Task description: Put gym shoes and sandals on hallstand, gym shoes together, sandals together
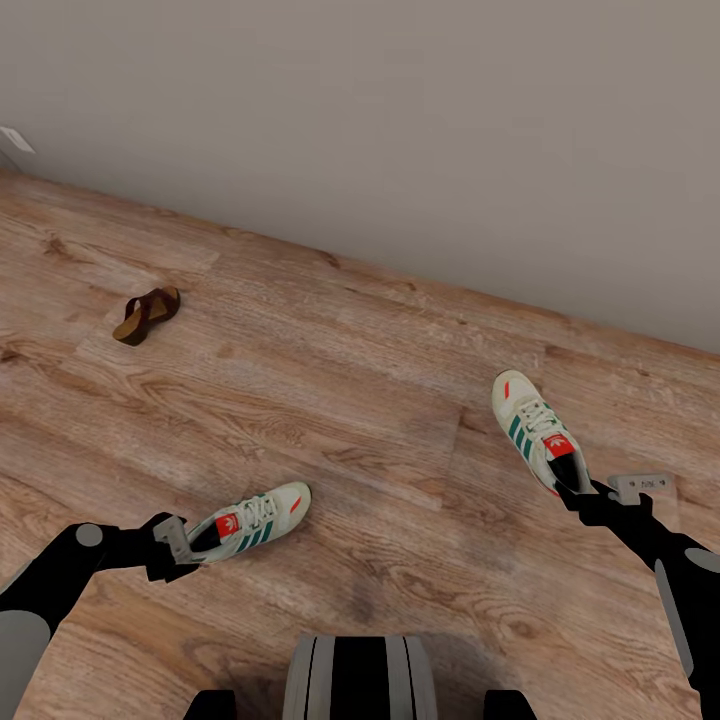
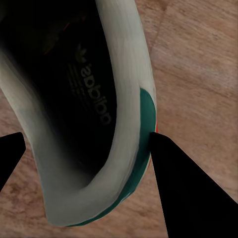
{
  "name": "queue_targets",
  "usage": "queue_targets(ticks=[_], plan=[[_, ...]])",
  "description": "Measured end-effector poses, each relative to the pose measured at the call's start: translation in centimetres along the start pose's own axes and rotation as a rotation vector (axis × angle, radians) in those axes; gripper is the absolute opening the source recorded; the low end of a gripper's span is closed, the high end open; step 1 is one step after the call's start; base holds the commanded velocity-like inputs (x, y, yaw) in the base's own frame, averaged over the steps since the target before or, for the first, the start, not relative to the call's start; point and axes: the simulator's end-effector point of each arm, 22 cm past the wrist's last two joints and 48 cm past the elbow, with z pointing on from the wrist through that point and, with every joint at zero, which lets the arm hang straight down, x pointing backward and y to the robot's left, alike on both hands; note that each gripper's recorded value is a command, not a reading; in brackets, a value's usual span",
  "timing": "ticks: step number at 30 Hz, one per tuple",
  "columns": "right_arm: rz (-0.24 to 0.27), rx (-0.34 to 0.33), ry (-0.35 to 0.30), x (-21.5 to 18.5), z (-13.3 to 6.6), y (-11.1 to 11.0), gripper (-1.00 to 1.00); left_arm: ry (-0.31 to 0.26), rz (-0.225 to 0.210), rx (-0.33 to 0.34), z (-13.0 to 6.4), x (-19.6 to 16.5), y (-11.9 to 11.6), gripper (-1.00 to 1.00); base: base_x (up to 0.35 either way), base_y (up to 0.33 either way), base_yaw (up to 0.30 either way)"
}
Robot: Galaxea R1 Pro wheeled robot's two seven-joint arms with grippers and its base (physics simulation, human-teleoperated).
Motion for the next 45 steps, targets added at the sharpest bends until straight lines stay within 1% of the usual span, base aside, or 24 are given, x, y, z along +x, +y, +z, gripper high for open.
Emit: queue_targets(ticks=[3,15,18,29,32,43,45], plan=[[0.000,0.000,0.000,0.0,0.0,0.0,-1.00,0.000,0.000,-0.015,0.0,0.0,0.4,1.00,0.000,0.000,0.000],[0.000,0.000,0.000,0.0,0.0,0.0,-1.00,0.001,0.000,-0.020,0.0,0.0,0.5,1.00,0.000,0.000,0.000],[-0.002,-0.001,0.013,0.7,0.3,0.1,-1.00,0.008,-0.004,-0.011,0.5,0.4,0.2,1.00,0.000,0.000,0.000],[-0.002,-0.001,0.012,0.6,0.3,0.0,-1.00,0.007,-0.004,-0.010,0.5,0.3,0.2,1.00,0.000,0.000,0.000],[-0.004,-0.001,0.025,1.3,0.6,0.1,-1.00,0.014,-0.008,0.000,1.0,0.8,-0.1,1.00,0.000,0.000,0.000],[-0.004,-0.001,0.025,1.3,0.6,0.1,-1.00,0.015,-0.009,-0.001,1.0,0.8,-0.1,1.00,0.000,0.000,0.000],[-0.005,-0.002,0.033,1.7,0.8,0.1,-1.00,0.020,-0.012,0.004,1.3,1.1,-0.3,1.00,0.000,0.000,0.000]])
